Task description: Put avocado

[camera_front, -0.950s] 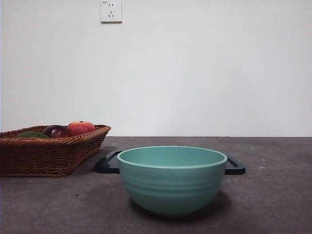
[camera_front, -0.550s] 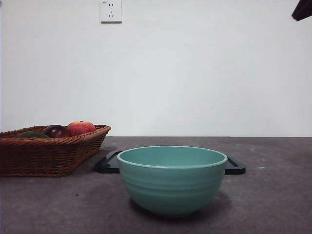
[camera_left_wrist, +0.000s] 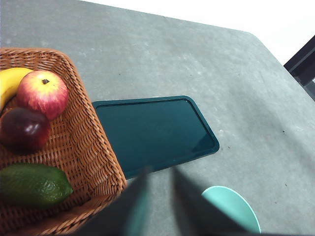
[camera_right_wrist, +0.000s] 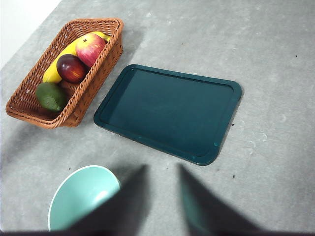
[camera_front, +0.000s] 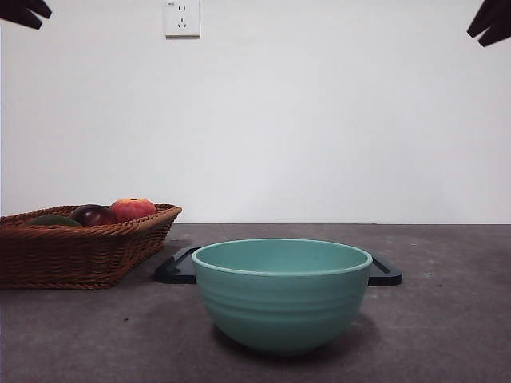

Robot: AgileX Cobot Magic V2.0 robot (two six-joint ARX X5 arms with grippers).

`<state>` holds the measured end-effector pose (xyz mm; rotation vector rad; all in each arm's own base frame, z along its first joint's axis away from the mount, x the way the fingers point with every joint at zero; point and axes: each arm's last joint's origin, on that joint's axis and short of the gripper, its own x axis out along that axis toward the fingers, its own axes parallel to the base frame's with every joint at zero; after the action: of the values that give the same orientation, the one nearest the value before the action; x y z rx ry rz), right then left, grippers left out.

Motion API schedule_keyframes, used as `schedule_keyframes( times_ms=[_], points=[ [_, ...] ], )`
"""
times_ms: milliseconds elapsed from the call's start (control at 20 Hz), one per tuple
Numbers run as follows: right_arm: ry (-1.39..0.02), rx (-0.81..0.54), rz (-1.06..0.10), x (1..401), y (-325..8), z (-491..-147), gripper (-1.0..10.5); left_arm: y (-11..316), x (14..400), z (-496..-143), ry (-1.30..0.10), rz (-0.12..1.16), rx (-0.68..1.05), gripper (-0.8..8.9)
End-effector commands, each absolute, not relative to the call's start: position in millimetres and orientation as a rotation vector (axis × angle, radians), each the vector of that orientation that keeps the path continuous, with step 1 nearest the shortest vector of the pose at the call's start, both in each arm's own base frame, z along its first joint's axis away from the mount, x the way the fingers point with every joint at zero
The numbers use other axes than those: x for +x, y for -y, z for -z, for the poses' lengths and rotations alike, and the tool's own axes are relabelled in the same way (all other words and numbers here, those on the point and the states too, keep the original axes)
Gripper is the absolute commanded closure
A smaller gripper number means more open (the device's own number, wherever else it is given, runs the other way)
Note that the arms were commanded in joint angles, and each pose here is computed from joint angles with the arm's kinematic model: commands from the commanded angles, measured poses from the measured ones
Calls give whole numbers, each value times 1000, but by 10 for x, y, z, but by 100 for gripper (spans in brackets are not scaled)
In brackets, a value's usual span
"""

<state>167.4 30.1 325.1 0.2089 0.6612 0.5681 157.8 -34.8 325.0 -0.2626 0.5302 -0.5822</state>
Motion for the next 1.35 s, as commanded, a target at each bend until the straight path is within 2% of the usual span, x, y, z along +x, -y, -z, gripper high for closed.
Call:
schedule_keyframes(
  times_ms=[50, 100, 150, 250, 700, 850, 1150, 1350],
  points=[
    [-640, 193, -580, 1684, -309, -3302, 639, 356, 1584, -3303, -510, 599, -249, 394],
    [-640, 194, -580, 1684, -309, -3302, 580, 356, 1584, -3304, -509, 599, -249, 306],
    [-641, 194, -580, 1684, -309, -3302, 506, 356, 1584, -3304, -509, 599, -249, 260],
    [-641, 195, -580, 1684, -309, -3302, 389, 356, 1584, -3304, -509, 599, -249, 251],
    [-646, 203, -579, 1682, -309, -3300, 388, 354, 1579, -3290, -525, 596, -252, 253],
    [-683, 226, -635, 1621, -318, -3284, 389, 354, 1580, -3267, -578, 586, -261, 255],
    [-682, 237, -678, 1494, -317, -3316, 389, 344, 1824, -3308, -726, 407, -236, 255],
    [-688, 238, -678, 1376, -305, -3334, 388, 375, 2201, -3224, -874, 315, -237, 256]
  ],
)
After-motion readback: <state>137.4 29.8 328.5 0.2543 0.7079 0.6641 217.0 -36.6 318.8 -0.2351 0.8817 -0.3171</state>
